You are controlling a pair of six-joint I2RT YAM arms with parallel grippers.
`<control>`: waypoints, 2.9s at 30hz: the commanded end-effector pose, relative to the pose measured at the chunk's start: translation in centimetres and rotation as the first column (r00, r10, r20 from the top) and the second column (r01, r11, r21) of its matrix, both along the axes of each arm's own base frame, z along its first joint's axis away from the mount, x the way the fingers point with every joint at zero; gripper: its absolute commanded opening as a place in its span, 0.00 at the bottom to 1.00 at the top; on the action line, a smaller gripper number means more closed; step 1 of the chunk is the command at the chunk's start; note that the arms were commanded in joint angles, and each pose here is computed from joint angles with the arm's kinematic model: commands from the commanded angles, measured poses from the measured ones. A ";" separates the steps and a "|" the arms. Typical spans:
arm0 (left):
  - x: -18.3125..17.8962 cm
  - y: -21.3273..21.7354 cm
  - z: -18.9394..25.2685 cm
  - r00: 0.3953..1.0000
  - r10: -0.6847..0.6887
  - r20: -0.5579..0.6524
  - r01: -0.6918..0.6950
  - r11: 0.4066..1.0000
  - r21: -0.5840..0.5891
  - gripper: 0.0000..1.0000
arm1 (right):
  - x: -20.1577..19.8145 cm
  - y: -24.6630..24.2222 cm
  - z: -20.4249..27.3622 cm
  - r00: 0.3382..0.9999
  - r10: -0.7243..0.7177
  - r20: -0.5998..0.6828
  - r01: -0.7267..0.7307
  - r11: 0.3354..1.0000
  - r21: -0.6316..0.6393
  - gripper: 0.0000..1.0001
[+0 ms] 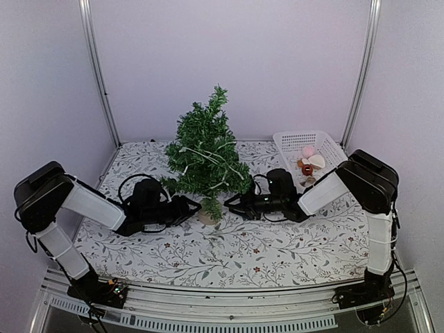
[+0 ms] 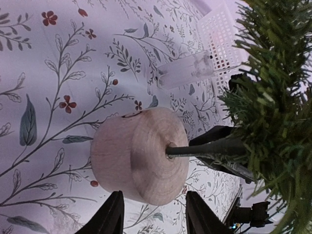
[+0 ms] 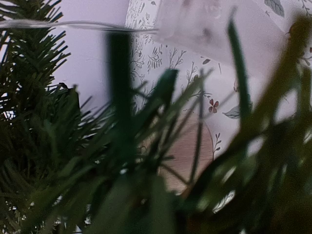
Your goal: Decorate the small christmas tree
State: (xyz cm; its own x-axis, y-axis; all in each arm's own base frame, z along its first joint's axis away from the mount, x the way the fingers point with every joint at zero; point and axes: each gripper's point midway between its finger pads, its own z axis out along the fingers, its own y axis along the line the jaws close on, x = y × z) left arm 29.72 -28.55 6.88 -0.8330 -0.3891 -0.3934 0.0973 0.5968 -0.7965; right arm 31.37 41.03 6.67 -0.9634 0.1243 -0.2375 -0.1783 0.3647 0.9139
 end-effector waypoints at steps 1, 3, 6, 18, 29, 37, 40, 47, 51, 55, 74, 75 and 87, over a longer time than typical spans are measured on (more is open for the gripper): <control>0.9 -1.2 0.8 0.998 -0.050 0.032 0.051 0.998 -0.045 0.42 | 0.0 1.2 -0.8 0.999 0.025 -0.027 -0.024 0.999 0.023 0.39; 1.0 -1.4 0.4 0.998 -0.058 0.021 0.059 0.997 -0.044 0.39 | 0.2 1.4 -1.3 0.999 0.025 -0.036 -0.024 0.999 0.023 0.37; 1.3 -1.6 -0.1 0.998 -0.067 0.011 0.067 0.997 -0.047 0.34 | 0.6 1.9 -1.6 0.999 0.030 -0.042 -0.029 0.999 0.027 0.34; 4.4 -2.3 -0.6 0.998 -0.067 0.022 0.068 0.996 -0.064 0.24 | 3.5 1.7 -2.3 0.999 -0.028 -0.036 0.029 0.999 0.015 0.22; 7.6 -3.3 -0.5 0.996 -0.083 0.042 0.086 0.992 -0.090 0.24 | 7.8 0.4 -1.7 0.994 -0.106 0.029 0.107 0.994 -0.034 0.23; 8.2 -1.6 0.4 0.999 -0.026 0.039 0.029 0.997 -0.077 0.35 | 8.6 -1.7 0.9 0.975 -0.206 0.086 0.213 0.973 -0.089 0.26; 8.1 -0.5 0.1 1.000 0.013 0.022 -0.012 0.998 -0.060 0.37 | 8.7 -3.2 1.1 0.961 -0.262 0.089 0.272 0.954 -0.125 0.27; 7.4 2.4 0.6 0.994 0.105 0.009 -0.105 0.994 -0.004 0.43 | 8.4 -7.5 4.1 0.925 -0.360 0.123 0.378 0.905 -0.193 0.28; 6.9 4.5 1.6 0.988 0.154 0.030 -0.155 0.987 0.037 0.48 | 8.7 -10.2 7.8 0.908 -0.379 0.176 0.409 0.893 -0.186 0.31; 6.9 6.7 3.2 0.978 0.199 0.069 -0.203 0.977 0.071 0.52 | 10.4 -14.3 12.7 0.879 -0.404 0.253 0.452 0.876 -0.169 0.36; 10.6 11.0 12.4 0.928 0.186 0.322 -0.250 0.953 0.169 0.63 | 20.8 -32.3 8.0 0.928 -0.130 0.349 0.359 0.563 -0.744 0.64; 10.6 11.2 12.8 0.925 0.183 0.334 -0.253 0.950 0.181 0.64 | 21.0 -32.2 7.1 0.940 -0.074 0.334 0.317 0.553 -0.770 0.66; 9.8 11.7 15.8 0.900 0.193 0.391 -0.269 0.952 0.150 0.66 | 20.4 -32.7 3.3 0.966 0.091 0.243 0.180 0.435 -0.882 0.77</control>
State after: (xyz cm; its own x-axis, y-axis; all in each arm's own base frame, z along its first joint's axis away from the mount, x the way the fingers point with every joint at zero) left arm 39.70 -17.36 21.27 -0.5351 -0.4446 -0.7183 0.1789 0.7714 -0.6107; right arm 52.16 8.27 10.08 -0.8711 -0.1437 -0.4695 -0.2146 0.9715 0.1008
